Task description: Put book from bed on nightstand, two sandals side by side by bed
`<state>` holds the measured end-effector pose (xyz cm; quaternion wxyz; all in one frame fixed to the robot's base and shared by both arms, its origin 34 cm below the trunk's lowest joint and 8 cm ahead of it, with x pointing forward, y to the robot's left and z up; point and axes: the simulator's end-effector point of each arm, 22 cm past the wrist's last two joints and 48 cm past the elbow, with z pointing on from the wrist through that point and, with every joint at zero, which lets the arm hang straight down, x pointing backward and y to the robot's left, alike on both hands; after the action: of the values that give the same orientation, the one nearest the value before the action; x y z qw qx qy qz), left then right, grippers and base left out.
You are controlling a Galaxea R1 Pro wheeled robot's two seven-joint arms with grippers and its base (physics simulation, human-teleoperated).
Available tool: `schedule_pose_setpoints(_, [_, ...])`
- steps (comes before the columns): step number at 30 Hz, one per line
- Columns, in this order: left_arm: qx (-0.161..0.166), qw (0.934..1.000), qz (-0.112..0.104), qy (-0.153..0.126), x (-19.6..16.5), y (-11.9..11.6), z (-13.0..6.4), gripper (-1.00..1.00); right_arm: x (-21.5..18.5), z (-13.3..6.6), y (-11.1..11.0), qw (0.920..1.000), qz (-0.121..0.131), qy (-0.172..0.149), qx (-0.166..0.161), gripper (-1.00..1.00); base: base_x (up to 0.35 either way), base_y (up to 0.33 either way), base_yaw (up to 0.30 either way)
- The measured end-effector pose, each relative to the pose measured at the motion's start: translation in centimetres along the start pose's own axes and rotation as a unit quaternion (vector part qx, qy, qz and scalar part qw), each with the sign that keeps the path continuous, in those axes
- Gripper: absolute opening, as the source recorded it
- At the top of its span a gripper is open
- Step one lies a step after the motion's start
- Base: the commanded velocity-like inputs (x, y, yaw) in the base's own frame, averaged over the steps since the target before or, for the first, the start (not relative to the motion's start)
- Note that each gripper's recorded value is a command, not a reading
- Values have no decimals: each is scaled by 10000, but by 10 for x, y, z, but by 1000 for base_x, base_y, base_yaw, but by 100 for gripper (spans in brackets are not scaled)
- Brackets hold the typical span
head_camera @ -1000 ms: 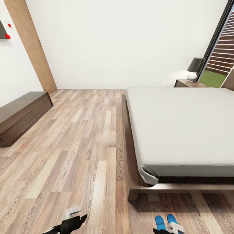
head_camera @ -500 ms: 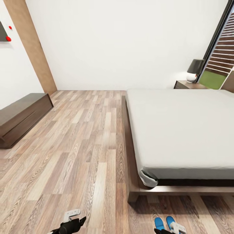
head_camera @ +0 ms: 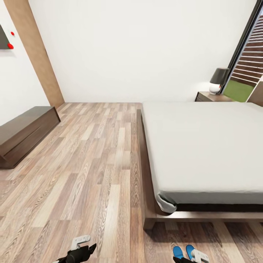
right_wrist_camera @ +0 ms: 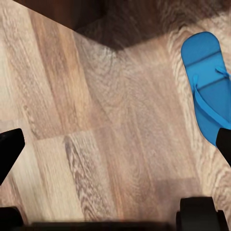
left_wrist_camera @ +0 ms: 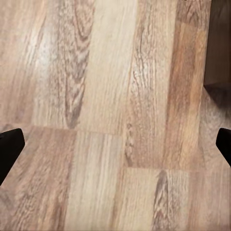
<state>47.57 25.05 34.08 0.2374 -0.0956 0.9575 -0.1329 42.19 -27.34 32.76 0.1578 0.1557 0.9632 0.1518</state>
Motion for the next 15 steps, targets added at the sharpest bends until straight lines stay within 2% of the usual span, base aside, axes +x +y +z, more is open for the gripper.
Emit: schedule_pose_setpoints(15, [8, 10000, 4, 10, -16, -11, -23, 100, -12, -26, 12, 10000, 1, 3, 0, 100, 0, 0, 0])
